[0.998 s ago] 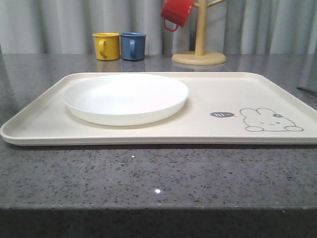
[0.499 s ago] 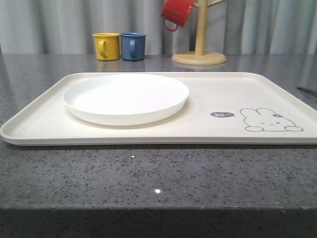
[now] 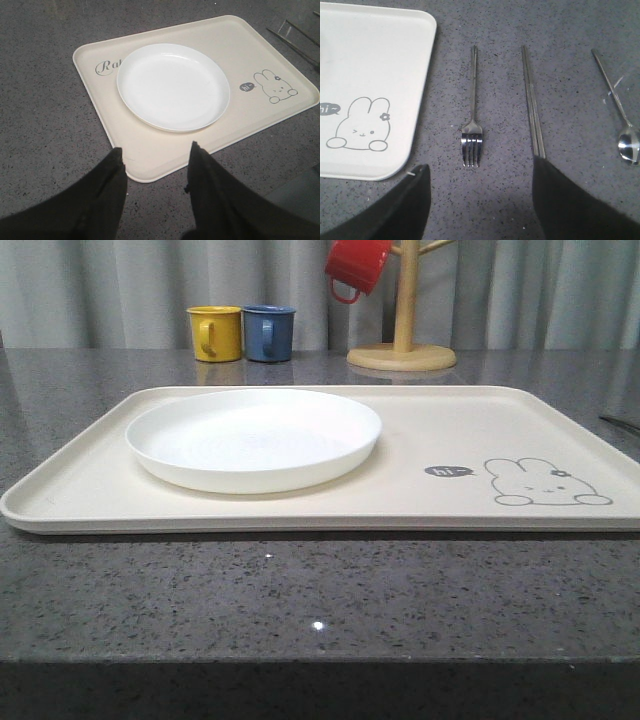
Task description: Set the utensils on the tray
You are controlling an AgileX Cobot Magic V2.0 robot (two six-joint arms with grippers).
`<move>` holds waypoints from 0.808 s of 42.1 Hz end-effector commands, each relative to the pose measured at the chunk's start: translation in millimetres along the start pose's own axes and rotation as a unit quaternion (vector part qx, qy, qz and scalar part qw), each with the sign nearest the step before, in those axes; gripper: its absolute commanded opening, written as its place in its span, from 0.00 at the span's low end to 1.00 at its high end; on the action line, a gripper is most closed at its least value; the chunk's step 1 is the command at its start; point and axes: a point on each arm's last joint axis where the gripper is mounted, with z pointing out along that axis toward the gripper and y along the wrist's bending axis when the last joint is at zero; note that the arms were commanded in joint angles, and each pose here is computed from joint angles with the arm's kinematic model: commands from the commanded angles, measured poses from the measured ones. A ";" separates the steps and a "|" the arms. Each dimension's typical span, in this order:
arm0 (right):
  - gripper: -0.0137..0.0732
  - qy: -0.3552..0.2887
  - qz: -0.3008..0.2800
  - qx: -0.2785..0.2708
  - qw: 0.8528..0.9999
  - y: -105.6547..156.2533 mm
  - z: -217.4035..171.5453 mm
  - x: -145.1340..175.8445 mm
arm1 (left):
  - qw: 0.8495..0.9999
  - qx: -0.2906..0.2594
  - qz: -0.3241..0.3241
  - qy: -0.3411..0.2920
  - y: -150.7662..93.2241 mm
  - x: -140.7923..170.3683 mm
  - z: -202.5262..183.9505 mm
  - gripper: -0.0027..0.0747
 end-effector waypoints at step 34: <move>0.70 -0.038 0.004 -0.004 0.999 0.7 -3.9 -12.7 | 0.999 0.006 -0.002 -0.048 -2.3 -12.0 -4.7 0.42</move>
